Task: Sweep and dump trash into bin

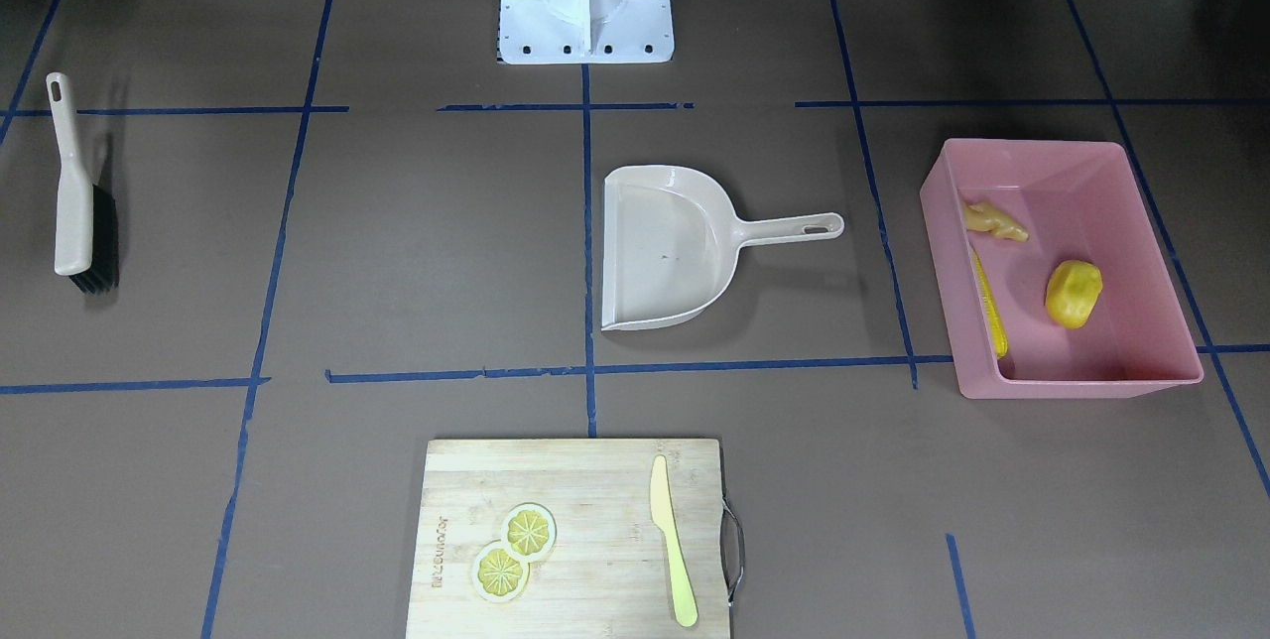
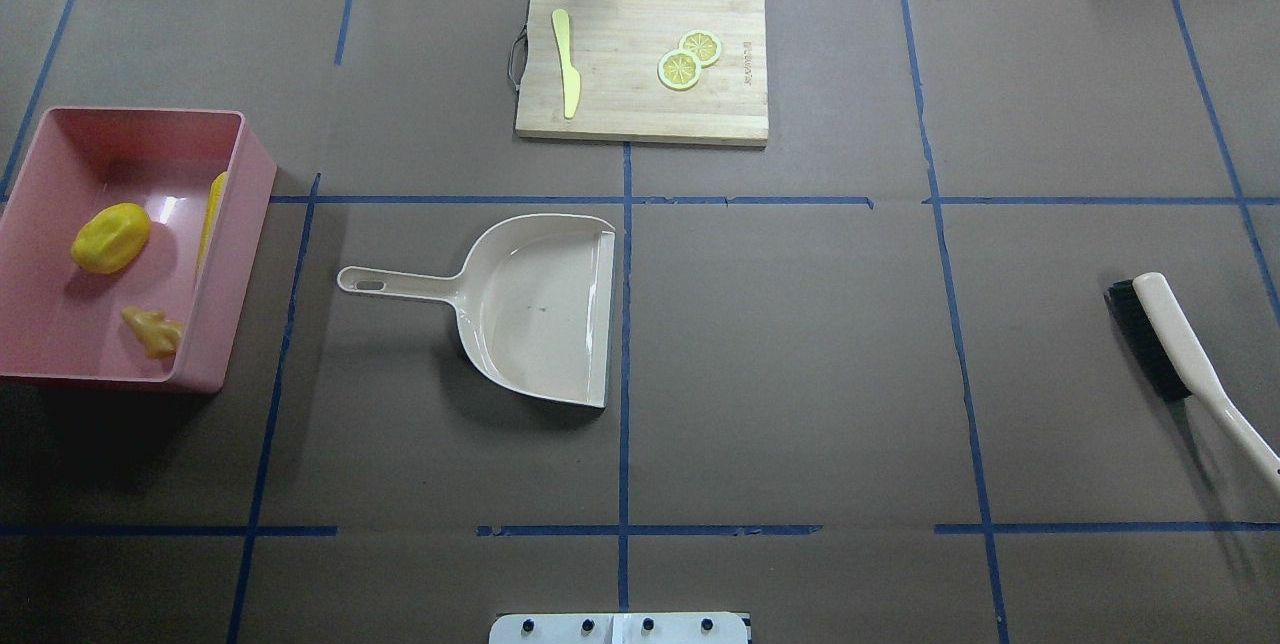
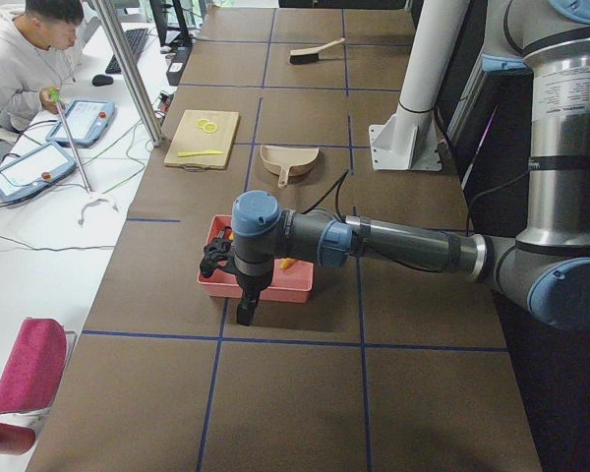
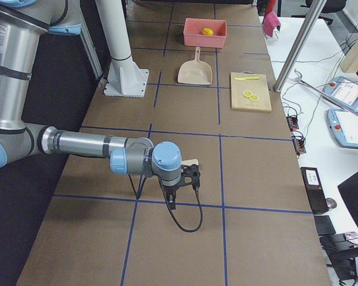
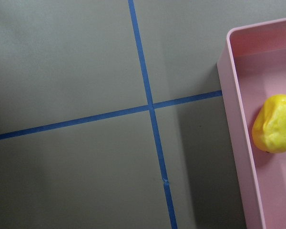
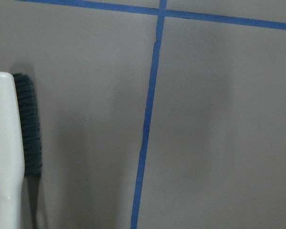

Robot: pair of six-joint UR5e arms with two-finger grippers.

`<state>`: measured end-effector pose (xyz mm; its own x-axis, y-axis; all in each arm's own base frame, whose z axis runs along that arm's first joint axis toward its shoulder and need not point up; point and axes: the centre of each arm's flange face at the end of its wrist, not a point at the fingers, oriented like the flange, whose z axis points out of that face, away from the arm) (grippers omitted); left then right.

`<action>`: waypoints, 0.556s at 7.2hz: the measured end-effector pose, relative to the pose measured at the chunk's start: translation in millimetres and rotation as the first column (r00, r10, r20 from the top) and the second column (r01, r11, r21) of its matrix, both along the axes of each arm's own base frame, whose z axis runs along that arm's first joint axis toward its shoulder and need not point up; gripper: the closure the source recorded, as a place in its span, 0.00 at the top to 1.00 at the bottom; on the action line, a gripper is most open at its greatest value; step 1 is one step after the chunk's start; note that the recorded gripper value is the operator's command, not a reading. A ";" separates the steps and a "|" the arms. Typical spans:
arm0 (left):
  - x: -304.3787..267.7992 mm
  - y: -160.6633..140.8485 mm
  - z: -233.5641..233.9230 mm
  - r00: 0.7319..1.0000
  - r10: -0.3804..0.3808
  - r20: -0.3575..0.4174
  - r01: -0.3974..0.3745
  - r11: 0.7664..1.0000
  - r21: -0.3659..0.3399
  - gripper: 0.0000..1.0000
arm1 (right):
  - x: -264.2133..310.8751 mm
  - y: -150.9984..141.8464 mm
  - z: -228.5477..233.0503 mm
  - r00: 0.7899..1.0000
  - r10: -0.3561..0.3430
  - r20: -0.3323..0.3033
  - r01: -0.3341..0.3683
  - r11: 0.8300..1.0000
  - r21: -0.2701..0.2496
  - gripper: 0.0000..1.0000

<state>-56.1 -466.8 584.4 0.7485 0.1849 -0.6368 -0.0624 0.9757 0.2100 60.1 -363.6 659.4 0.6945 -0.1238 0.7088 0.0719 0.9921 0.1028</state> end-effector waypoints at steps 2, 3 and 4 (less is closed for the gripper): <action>0.7 3.1 3.1 1.000 0.002 -0.001 -0.002 1.000 -0.009 1.00 | -0.2 0.4 0.1 1.000 0.001 0.002 -0.001 1.000 -0.002 1.00; 0.9 4.8 6.9 1.000 0.002 -0.002 -0.002 1.000 -0.019 1.00 | -0.2 0.4 0.4 1.000 0.001 0.002 -0.001 1.000 -0.003 1.00; 0.7 7.5 12.8 1.000 0.002 -0.001 -0.002 0.999 -0.043 1.00 | -0.2 0.6 0.7 1.000 0.002 0.001 -0.002 1.000 -0.004 1.00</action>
<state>-55.4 -459.3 597.2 0.7475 0.1593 -0.6449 -0.0646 0.9836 0.1681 59.9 -363.0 660.1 0.6937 -0.1200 0.7102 0.0702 0.9926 0.0992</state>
